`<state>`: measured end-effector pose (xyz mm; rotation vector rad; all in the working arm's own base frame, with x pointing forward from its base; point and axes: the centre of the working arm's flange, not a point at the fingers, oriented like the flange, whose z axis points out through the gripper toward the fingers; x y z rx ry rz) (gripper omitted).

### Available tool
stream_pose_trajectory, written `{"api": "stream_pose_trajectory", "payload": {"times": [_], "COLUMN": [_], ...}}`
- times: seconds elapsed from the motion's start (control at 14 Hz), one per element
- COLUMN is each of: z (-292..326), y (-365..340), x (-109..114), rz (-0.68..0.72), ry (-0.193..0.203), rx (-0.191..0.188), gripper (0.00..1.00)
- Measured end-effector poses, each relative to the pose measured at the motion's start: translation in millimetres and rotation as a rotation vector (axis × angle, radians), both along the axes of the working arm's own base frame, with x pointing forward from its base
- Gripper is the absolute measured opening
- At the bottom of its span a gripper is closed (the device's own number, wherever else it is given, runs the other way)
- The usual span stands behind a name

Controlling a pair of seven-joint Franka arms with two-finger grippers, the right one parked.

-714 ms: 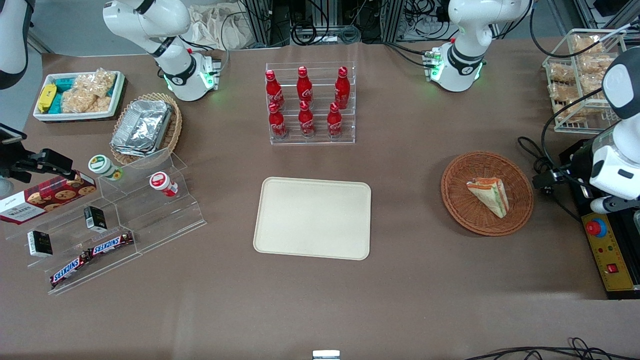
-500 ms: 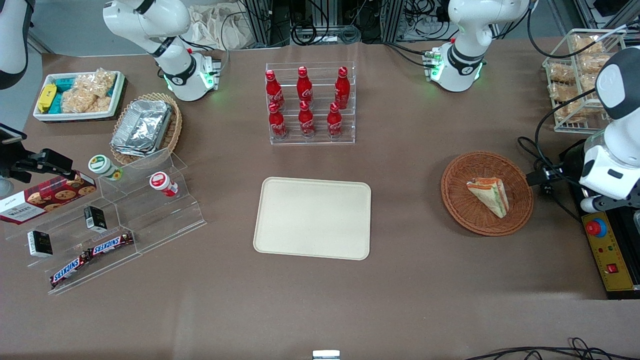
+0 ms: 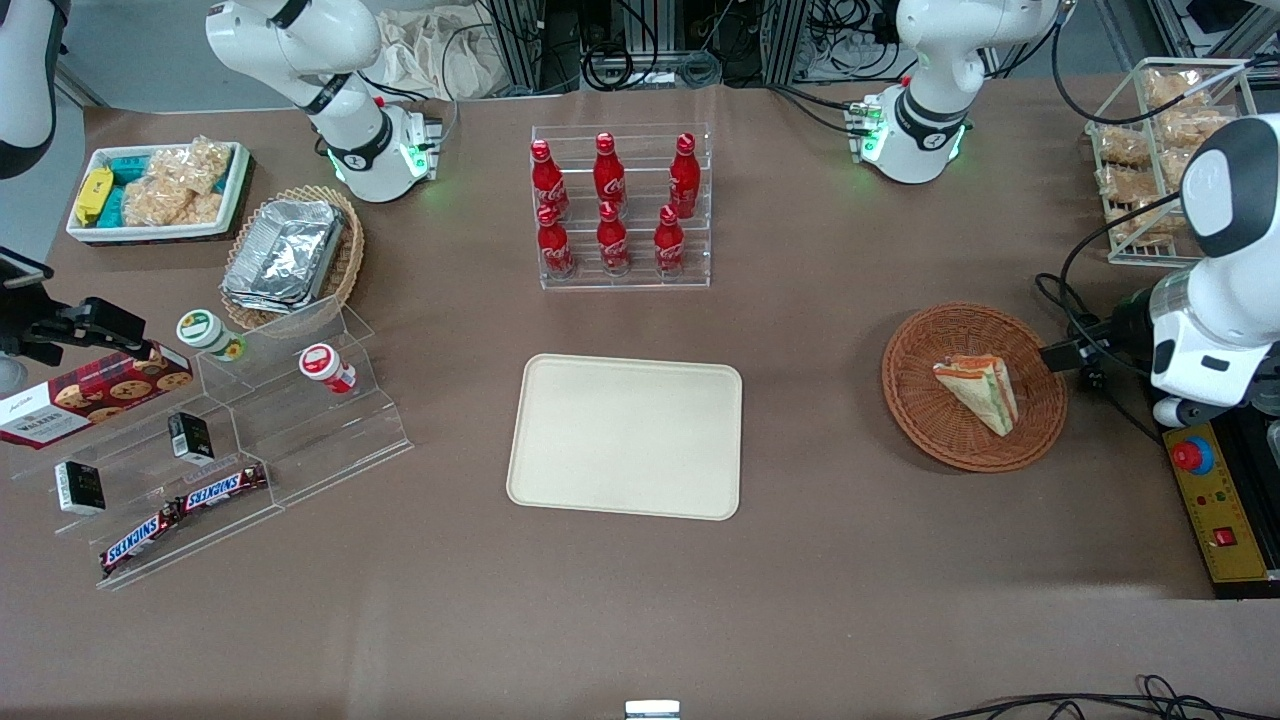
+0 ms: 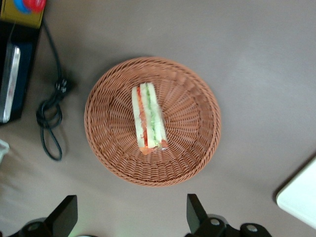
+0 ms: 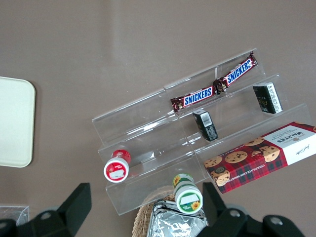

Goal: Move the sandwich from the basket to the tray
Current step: 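Move the left gripper over the sandwich in the wicker basket, then lower the open left gripper around the sandwich and close it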

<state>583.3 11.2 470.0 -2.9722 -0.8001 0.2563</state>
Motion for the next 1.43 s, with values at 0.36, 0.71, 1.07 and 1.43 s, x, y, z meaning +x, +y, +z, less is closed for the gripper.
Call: {"api": "stream_pose_trajectory", "payload": {"times": [0.36,0.71,1.07,1.43], "z": [-60,-127,-134,-167], "y": [7,24,28,26], "x": [-6,-38,-45,-66], "rz": [0.220,0.268,0.295,0.311], "ry": [-0.052,-0.149,-0.201,-0.256], "rx": [0.032,0.028,0.014,0.001], "gripper": [1.00,1.00,1.00,1.00]}}
